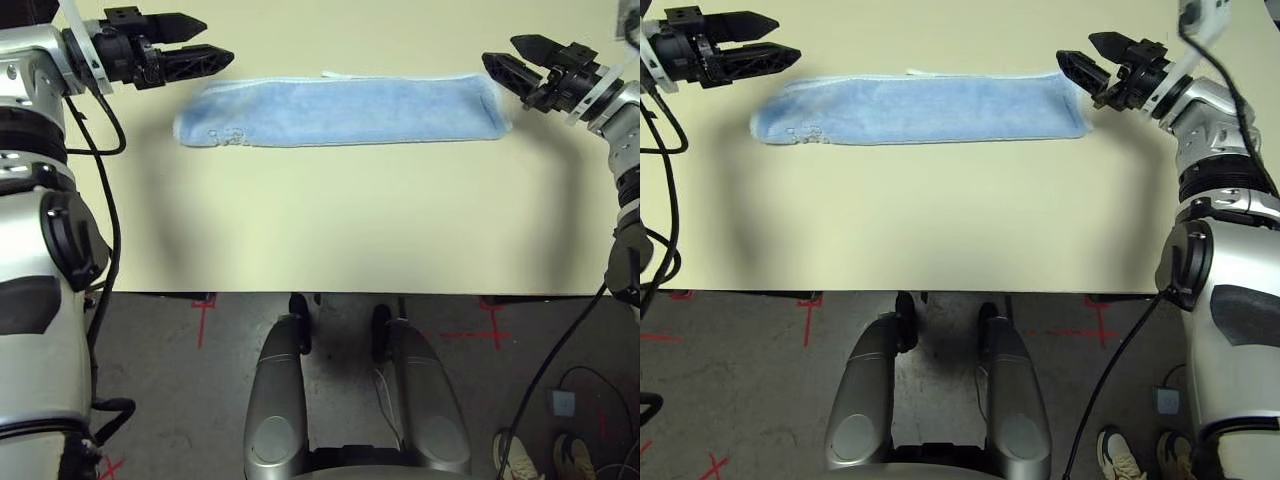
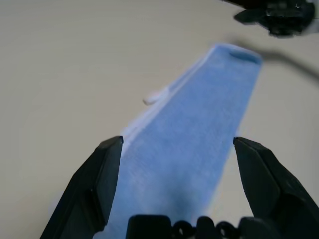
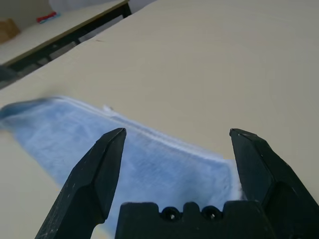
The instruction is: Fold the towel and set it aside.
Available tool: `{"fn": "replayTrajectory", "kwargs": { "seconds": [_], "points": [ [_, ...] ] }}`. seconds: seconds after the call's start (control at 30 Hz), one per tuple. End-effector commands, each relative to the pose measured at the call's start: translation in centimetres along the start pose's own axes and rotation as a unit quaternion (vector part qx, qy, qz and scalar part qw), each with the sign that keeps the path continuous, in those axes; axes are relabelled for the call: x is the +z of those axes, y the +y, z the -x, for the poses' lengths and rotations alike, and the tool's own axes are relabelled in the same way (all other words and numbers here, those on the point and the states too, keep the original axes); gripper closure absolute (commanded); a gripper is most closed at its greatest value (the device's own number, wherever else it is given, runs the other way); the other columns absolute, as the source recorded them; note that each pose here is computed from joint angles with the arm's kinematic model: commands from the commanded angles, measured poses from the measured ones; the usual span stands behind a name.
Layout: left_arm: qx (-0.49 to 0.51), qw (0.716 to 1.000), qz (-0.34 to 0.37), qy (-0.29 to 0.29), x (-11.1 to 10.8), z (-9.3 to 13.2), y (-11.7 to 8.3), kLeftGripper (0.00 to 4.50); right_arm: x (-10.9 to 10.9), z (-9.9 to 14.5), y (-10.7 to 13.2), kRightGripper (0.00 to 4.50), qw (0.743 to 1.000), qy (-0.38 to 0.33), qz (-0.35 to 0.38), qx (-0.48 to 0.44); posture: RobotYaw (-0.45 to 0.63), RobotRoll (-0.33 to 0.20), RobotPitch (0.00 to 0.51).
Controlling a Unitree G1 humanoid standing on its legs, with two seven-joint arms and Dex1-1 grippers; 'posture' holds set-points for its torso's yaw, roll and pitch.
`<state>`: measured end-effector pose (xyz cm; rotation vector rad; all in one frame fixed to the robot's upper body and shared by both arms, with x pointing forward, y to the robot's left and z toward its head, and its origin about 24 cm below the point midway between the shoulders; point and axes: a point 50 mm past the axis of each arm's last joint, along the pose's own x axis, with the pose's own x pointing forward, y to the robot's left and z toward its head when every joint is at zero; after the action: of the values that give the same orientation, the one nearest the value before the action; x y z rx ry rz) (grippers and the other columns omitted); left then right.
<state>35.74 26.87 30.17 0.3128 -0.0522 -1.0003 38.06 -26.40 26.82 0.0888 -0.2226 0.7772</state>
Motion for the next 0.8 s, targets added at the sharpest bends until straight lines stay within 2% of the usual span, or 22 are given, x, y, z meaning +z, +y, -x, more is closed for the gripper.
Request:
{"fn": "replayTrajectory", "kwargs": {
  "seconds": [0.03, 0.2, 0.27, 0.47, 0.67, 0.8],
  "points": [
    [-0.003, 0.997, -0.066, 0.03, -1.0, 0.7, -0.4, 0.02, -0.3, 1.0, 0.1, 0.01, 0.999, 0.018, -0.037, 0.027, 0.06, 0.0, 0.415],
    [-0.017, 0.995, -0.089, 0.034, -2.7, 0.9, -1.1, 0.02, 0.1, 2.0, 0.2, 0.01, 0.993, 0.024, -0.103, 0.043, 0.04, 0.0, 0.421],
    [-0.021, 0.994, -0.101, 0.036, -3.3, 0.7, -1.3, 0.02, 0.0, 2.5, 0.1, 0.01, 0.987, 0.018, -0.154, 0.033, 0.04, 0.0, 0.425],
    [-0.033, 0.993, -0.112, 0.033, -3.4, -0.1, -1.6, 0.02, -0.1, 2.9, 0.1, 0.01, 0.963, 0.003, -0.268, 0.001, 0.04, 0.0, 0.425],
    [-0.04, 0.992, -0.114, 0.032, -3.2, -0.6, -1.8, 0.02, -1.1, 5.8, -0.2, 0.01, 0.94, 0.002, -0.34, -0.035, 0.03, 0.0, 0.425],
    [-0.04, 0.993, -0.112, 0.025, -3.1, -1.0, -1.8, 0.02, -1.4, 7.7, -0.4, 0.01, 0.931, -0.011, -0.36, -0.063, 0.02, 0.0, 0.429]
  ]
}}
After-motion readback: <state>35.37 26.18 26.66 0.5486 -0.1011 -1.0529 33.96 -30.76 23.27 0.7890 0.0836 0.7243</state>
